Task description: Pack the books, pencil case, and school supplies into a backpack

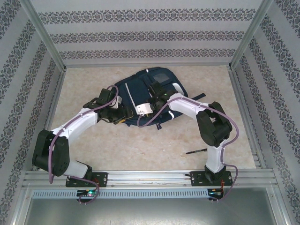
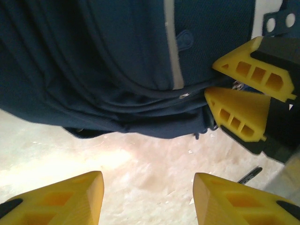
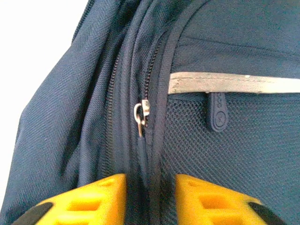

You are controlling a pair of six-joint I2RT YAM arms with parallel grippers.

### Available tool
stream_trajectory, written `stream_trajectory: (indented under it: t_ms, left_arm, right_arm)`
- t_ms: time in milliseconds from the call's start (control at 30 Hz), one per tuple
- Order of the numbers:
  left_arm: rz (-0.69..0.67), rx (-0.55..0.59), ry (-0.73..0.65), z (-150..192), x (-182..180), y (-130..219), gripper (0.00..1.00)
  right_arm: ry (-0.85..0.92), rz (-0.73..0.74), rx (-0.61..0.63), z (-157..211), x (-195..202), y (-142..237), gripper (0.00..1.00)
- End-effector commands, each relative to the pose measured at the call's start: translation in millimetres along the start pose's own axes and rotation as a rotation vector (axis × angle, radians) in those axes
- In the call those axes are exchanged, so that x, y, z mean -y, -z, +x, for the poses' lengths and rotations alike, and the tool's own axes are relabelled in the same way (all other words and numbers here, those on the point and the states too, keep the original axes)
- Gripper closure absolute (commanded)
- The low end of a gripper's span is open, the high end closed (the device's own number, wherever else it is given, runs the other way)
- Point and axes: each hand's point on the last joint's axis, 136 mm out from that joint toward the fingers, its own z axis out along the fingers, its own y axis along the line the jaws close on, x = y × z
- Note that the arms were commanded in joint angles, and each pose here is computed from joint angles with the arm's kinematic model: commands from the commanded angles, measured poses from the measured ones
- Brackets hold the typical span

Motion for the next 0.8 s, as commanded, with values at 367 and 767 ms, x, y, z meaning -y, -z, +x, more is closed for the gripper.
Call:
stream_trajectory:
  t_ms: [367, 767]
  left_arm:
    - [0.043, 0.064, 0.058, -9, 10, -5, 0.48]
    - [0.041, 0.074, -0.015, -11, 14, -6, 0.47]
  right_arm:
    - [-0.01, -0.017, 0.039, 7, 12, 5, 0.58]
    - [-0.029, 0.013, 0.084, -2, 12, 4, 0.55]
